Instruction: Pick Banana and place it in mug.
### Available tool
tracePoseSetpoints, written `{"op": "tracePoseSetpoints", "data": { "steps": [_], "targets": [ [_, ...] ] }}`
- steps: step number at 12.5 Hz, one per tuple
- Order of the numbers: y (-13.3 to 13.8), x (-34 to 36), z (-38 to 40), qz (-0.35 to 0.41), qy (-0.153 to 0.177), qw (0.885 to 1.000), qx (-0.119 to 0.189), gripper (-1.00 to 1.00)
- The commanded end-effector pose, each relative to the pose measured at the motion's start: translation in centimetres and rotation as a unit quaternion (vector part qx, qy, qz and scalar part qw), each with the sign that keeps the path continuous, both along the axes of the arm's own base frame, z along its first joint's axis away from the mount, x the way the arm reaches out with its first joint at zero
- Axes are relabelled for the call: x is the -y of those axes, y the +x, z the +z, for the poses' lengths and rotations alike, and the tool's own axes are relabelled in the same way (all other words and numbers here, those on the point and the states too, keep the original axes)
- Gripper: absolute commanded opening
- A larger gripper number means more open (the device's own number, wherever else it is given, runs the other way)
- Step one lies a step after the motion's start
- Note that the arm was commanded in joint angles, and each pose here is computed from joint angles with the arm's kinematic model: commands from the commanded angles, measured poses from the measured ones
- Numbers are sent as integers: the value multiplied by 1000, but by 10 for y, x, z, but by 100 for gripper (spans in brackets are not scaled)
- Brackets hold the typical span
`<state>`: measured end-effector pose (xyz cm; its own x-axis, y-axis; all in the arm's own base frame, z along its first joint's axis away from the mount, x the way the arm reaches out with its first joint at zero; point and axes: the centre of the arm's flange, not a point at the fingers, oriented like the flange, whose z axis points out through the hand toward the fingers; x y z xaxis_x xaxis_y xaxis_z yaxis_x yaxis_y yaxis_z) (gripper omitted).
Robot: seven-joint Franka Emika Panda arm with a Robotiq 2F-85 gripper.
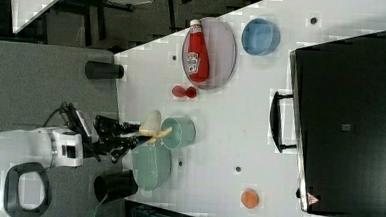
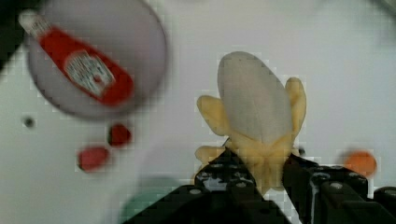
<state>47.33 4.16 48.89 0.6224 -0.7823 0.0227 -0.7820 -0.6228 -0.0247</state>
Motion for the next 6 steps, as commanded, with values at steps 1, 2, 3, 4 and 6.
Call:
{"op": "tracePoseSetpoints", "data": {
  "steps": [1, 2, 3, 4, 6],
  "targets": [
    [-17, -93, -32, -2, 3, 999, -33, -46],
    [-21, -115, -37, -6, 9, 999, -34, -46],
    [-22, -135, -44, -15, 16, 999, -32, -46],
    [-24, -152, -53, -23, 17, 999, -31, -46],
    [-27, -182, -77, -52, 20, 998, -33, -46]
  ]
}}
